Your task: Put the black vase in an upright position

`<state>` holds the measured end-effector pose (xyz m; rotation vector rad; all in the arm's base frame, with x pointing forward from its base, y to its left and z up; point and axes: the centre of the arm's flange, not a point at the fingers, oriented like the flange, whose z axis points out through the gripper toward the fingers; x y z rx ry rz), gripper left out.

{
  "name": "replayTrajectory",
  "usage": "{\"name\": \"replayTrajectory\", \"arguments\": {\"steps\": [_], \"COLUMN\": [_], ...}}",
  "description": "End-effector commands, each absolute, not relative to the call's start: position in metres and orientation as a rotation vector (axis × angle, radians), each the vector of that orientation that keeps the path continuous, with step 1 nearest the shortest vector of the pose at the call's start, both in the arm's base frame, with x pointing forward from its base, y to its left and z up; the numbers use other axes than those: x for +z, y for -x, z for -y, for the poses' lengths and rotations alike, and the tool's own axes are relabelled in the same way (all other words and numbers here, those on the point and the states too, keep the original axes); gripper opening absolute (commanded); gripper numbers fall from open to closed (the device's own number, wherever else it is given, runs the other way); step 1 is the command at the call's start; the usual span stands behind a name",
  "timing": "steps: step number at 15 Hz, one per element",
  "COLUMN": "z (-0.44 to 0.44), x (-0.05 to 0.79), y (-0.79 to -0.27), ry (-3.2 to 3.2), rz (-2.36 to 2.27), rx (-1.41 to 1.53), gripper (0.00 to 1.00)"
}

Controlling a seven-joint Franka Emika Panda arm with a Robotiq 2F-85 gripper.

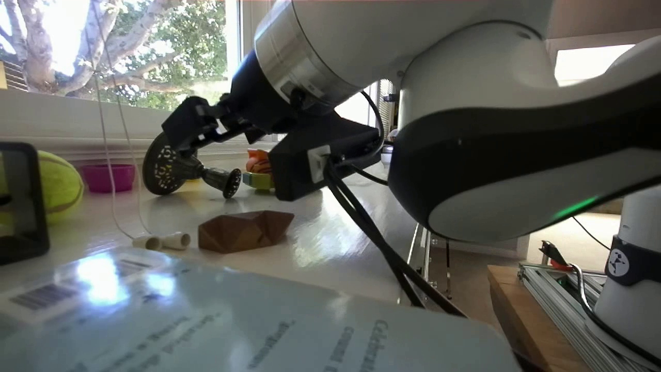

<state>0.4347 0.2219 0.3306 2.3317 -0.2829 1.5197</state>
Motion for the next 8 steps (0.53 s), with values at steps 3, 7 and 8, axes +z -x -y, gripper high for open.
{"name": "replayTrajectory", "arguments": {"steps": [3, 7, 8], "z": [-0.231, -0.239, -0.241], "x": [0.370, 0.376, 0.378], "y": [-0.487, -0.507, -0.508], "ry": [-2.450, -2.523, -2.551], "rz": [0.345, 0.356, 0.360], "rx": [1.444, 1.386, 1.367], "gripper": [1.00, 1.00, 1.00]}}
